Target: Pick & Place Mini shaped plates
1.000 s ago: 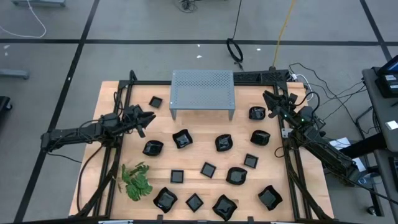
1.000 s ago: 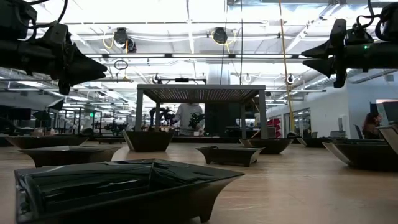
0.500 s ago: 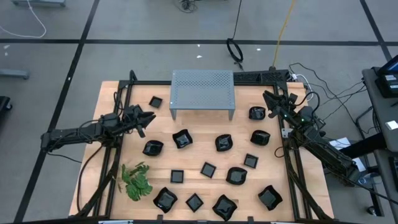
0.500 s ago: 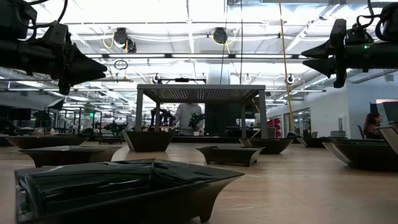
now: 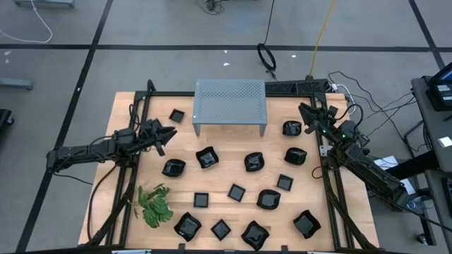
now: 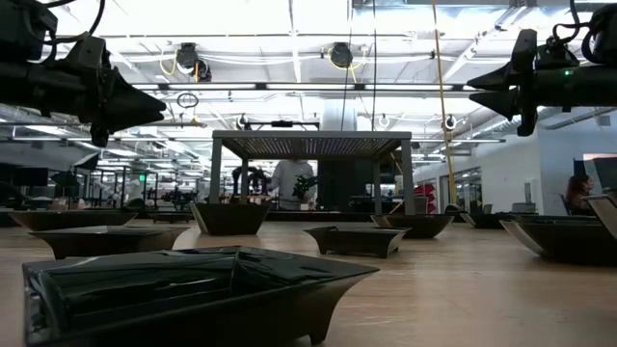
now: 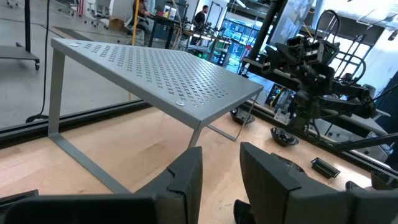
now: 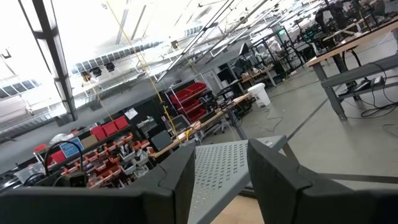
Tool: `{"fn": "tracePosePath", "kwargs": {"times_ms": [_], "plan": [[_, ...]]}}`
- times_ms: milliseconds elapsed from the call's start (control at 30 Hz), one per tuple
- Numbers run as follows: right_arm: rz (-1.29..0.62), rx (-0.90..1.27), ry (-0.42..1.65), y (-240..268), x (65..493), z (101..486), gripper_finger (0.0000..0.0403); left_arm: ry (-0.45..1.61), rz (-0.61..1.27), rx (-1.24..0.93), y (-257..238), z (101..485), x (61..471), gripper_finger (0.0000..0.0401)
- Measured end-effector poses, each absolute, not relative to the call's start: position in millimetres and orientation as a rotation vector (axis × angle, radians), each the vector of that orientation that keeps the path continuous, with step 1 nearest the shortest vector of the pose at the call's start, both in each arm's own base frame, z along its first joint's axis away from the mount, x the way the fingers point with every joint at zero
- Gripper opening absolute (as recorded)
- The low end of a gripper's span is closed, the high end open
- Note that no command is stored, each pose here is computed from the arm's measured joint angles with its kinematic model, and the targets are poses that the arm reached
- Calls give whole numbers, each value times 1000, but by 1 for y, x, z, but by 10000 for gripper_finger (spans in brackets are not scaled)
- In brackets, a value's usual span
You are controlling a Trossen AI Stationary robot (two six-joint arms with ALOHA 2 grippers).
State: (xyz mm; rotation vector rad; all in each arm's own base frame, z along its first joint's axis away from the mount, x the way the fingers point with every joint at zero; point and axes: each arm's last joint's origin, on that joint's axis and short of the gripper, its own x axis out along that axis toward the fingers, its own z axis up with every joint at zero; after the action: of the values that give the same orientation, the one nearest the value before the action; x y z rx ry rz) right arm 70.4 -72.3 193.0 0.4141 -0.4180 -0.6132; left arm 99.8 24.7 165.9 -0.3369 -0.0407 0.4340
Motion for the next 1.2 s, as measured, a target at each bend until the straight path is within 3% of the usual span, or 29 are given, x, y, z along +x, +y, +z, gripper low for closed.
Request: {"fn": "tracePosePath", "kwargs": {"times_ms": [1000, 1200], "plan": [[-652, 407, -458, -73, 69, 195, 134, -40, 434, -337, 25, 166, 100, 111], [-562, 298, -394, -70, 71, 197, 134, -40, 434, -337, 25, 166, 100, 111]]}}
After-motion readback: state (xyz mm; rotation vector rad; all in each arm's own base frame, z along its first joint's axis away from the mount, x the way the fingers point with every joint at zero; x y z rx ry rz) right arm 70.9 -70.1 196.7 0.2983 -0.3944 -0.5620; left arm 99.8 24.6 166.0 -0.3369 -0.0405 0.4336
